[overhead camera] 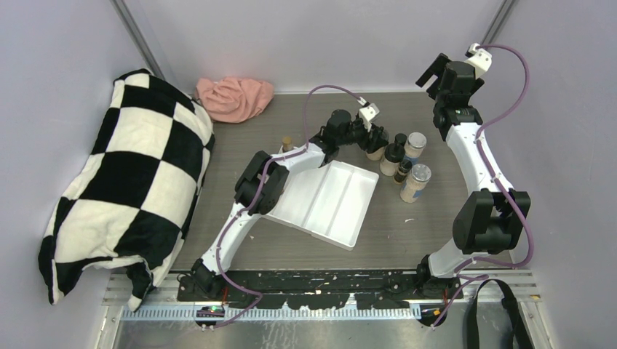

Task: Organize the condiment bottles
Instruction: Pick up the bottle from the center of the board, then place the bottle in the storage box, then pick up the bottle from the center of the board.

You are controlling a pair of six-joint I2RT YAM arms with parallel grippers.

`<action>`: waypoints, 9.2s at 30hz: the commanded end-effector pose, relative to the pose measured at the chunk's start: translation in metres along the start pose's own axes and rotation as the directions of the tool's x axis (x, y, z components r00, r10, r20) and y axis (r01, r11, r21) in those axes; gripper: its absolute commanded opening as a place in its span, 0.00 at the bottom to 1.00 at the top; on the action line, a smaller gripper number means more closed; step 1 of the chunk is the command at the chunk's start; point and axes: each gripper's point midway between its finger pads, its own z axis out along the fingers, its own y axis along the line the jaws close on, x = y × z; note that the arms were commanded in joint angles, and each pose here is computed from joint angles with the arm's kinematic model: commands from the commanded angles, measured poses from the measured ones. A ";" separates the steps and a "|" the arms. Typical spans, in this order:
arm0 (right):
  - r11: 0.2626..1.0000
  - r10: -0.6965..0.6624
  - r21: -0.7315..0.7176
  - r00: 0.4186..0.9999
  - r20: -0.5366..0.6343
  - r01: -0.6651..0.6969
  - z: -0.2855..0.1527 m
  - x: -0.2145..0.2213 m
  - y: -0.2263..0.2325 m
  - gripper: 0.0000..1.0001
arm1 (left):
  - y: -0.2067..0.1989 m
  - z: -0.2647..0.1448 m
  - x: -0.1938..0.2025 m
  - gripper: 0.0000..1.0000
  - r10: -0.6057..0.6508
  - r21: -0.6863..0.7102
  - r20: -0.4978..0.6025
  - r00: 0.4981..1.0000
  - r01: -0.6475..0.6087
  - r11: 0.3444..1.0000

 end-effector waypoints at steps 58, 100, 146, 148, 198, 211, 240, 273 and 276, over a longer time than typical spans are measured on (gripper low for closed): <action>0.993 0.072 -0.097 0.993 0.088 -0.064 -0.043 -0.037 0.015 0.94 | 0.032 -0.134 -0.172 0.00 0.096 -0.501 0.170 0.981 0.002 0.865; 0.983 0.096 -0.165 0.993 0.065 -0.084 -0.085 -0.022 0.027 0.93 | 0.011 -0.250 -0.101 0.00 0.025 -0.712 0.247 0.969 0.163 0.683; 0.989 0.034 -0.147 0.999 0.033 -0.029 -0.062 0.006 0.036 0.93 | 0.019 -0.233 -0.033 0.00 0.006 -0.757 0.260 0.966 0.200 0.623; 0.989 0.035 -0.146 0.999 0.031 -0.030 -0.061 0.008 0.036 0.93 | 0.019 -0.232 -0.030 0.00 0.006 -0.758 0.255 0.967 0.196 0.622; 0.989 0.014 -0.149 1.000 0.014 -0.012 -0.057 0.022 0.040 0.94 | 0.020 -0.236 -0.004 0.00 -0.034 -0.771 0.244 0.969 0.215 0.599; 0.988 0.013 -0.154 1.000 0.019 -0.010 -0.059 0.018 0.043 0.94 | 0.018 -0.234 -0.005 0.52 -0.038 -0.773 0.226 0.973 0.203 0.601; 0.987 0.025 -0.162 0.999 0.029 -0.020 -0.065 0.012 0.044 0.94 | 0.013 -0.237 -0.042 0.96 0.031 -0.792 0.208 0.978 0.150 0.592; 1.000 0.005 -0.022 0.997 0.074 -0.003 -0.031 -0.028 0.022 0.96 | -0.087 -0.089 -0.070 0.96 0.046 0.073 -0.125 0.991 -0.037 0.997; 1.000 -0.002 -0.019 0.997 0.071 0.003 -0.027 -0.027 0.022 0.96 | -0.084 -0.086 -0.072 0.94 0.009 0.125 -0.108 0.994 0.005 0.992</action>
